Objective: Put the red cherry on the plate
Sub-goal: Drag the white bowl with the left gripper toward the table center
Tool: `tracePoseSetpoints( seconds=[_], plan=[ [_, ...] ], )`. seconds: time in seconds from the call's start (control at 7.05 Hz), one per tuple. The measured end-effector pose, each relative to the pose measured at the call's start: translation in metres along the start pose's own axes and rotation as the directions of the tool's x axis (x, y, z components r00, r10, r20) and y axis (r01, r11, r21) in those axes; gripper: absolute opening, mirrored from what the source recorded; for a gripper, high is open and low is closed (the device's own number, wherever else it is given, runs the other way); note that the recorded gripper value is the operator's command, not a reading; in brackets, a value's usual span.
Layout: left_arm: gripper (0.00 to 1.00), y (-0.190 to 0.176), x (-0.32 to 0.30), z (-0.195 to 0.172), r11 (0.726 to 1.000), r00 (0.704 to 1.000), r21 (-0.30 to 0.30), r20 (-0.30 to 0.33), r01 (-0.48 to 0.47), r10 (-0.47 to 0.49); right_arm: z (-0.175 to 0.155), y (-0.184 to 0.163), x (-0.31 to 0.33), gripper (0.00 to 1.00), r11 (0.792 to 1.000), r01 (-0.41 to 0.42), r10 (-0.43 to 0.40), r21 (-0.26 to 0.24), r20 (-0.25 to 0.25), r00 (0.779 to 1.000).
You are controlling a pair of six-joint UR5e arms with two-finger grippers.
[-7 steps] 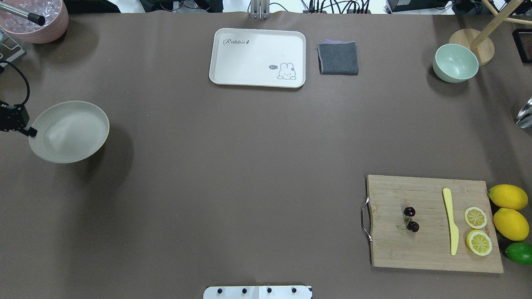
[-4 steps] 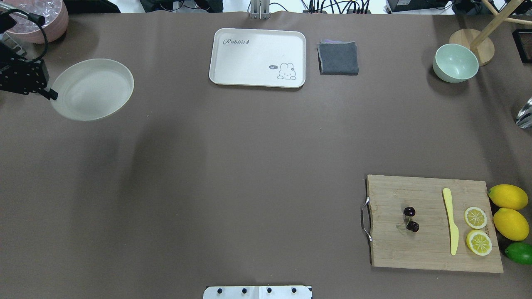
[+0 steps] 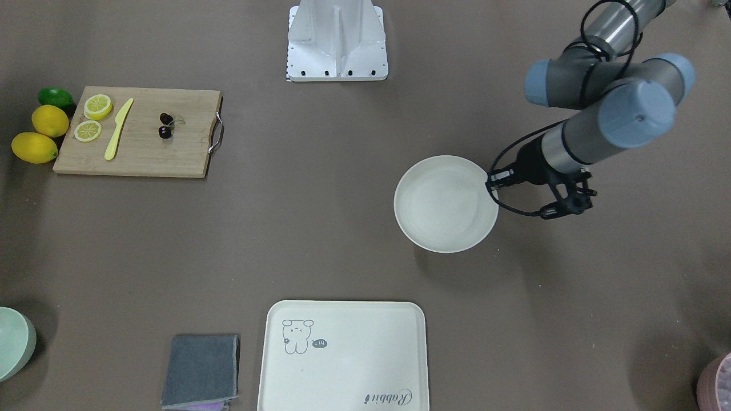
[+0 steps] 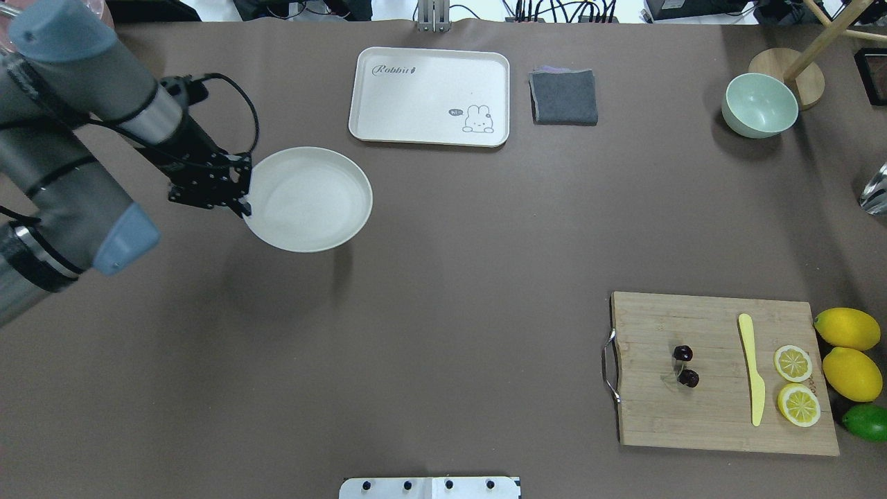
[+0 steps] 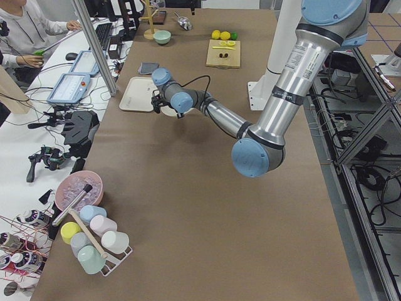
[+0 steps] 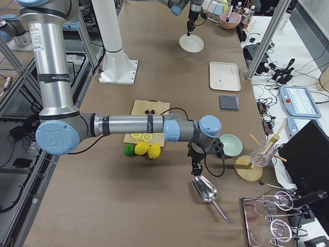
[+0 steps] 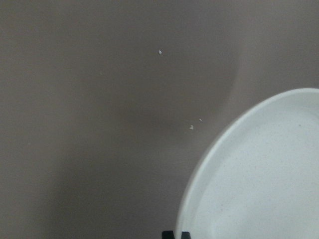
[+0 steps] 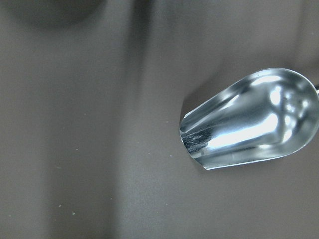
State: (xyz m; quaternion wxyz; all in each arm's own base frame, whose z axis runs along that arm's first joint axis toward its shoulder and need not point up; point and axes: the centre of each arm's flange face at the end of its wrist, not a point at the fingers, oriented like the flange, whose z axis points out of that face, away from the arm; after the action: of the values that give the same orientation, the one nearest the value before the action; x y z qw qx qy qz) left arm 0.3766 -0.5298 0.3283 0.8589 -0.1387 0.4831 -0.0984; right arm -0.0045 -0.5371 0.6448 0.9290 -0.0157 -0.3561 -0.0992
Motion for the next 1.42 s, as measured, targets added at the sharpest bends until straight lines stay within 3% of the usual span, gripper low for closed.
tracePoseSetpoints(
  seconds=[0.28, 0.57, 0.71, 0.85, 1.42],
  plan=[
    [0.0, 0.059, 0.058, 0.06, 0.999, 0.999, 0.04, -0.006, 0.038, -0.037, 0.004, 0.001, -0.005, 1.0, 1.0, -0.001, 0.001, -0.01, 0.034, 0.999],
    [0.0, 0.095, 0.107, 0.099, 0.994, 0.997, 0.08, -0.017, 0.079, -0.078, 0.011, 0.0, -0.005, 1.0, 1.0, -0.002, 0.002, -0.023, 0.041, 0.999],
    [0.09, 0.106, 0.124, 0.112, 0.991, 0.996, 0.094, -0.019, 0.094, -0.092, 0.013, -0.001, -0.005, 1.0, 1.0, -0.003, 0.004, -0.027, 0.046, 0.999],
    [0.97, 0.116, 0.135, 0.123, 0.99, 0.995, 0.108, -0.02, 0.096, -0.094, 0.016, -0.001, -0.005, 1.0, 0.999, -0.003, 0.005, -0.032, 0.05, 0.999],
    [0.98, 0.12, 0.132, 0.133, 0.982, 0.996, 0.17, -0.031, 0.084, -0.079, 0.027, -0.004, -0.009, 1.0, 0.999, 0.003, 0.0, -0.052, 0.053, 0.999]
  ],
)
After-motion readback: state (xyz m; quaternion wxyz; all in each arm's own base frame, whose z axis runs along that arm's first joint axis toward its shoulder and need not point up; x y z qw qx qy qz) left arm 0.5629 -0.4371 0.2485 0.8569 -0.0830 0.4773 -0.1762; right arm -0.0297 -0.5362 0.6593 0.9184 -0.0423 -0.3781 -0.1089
